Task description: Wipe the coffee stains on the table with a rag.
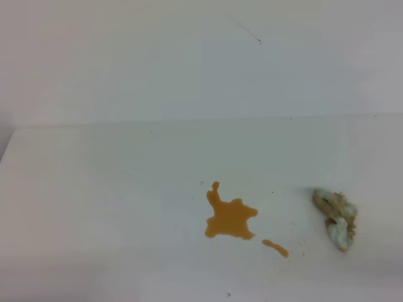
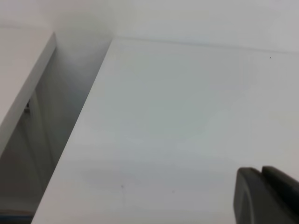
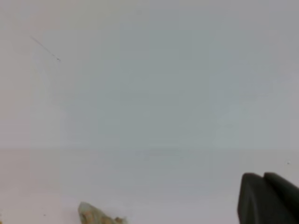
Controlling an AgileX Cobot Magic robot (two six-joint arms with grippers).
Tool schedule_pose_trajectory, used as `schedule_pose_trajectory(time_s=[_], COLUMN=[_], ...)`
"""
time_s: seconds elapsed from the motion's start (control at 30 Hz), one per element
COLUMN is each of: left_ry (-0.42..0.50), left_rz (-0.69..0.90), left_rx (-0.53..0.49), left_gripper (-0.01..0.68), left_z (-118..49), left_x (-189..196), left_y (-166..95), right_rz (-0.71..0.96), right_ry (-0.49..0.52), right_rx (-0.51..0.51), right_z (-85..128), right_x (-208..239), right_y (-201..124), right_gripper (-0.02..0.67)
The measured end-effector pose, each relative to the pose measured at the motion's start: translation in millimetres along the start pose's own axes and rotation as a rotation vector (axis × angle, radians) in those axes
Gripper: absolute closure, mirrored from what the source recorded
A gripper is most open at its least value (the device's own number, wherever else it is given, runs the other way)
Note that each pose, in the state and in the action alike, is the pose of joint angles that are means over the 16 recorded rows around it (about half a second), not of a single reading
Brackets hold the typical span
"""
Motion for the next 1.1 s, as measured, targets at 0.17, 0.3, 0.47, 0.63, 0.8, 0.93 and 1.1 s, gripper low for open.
schedule_pose_trajectory(time_s=[0.17, 0.3, 0.47, 0.63, 0.8, 0.93, 1.1], left_ry=[0.000, 0.000, 0.000, 0.000, 0.000, 0.000, 0.000], left_rz=[0.000, 0.000, 0.000, 0.000, 0.000, 0.000, 0.000], left_rx=[0.000, 0.000, 0.000, 0.000, 0.000, 0.000, 0.000], left_gripper=[0.674, 0.674, 0.674, 0.674, 0.674, 0.674, 0.674], left_z=[0.0, 0.0, 0.0, 0.0, 0.0, 0.0, 0.0], left_x=[0, 0, 0, 0, 0, 0, 0], left_y=[0, 0, 0, 0, 0, 0, 0], right_rz=[-0.099, -0.187, -0.284, -0.309, -0.226, -0.059, 0.221], right_ry=[-0.005, -0.009, -0.018, -0.030, -0.038, -0.037, 0.001], right_rx=[-0.013, -0.035, -0.058, -0.077, -0.080, -0.081, -0.035], right_z=[-1, -2, -7, -15, -25, -34, -38], right_x=[1, 2, 7, 9, 2, -13, -40], right_y=[13, 26, 48, 72, 95, 105, 104], right_gripper=[0.652, 0.652, 0.652, 0.652, 0.652, 0.652, 0.652])
Point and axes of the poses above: a point on each arm's last joint axis where the gripper is mounted, x pointing back along that axis away from the gripper, z along the wrist's bending axis when the last joint is at zero, y = z × x, the point moved 4 cm from there along -x, pointing out along that axis toward the gripper, and after that the axes turned 12 degrees about x, right-handed, at the moved point
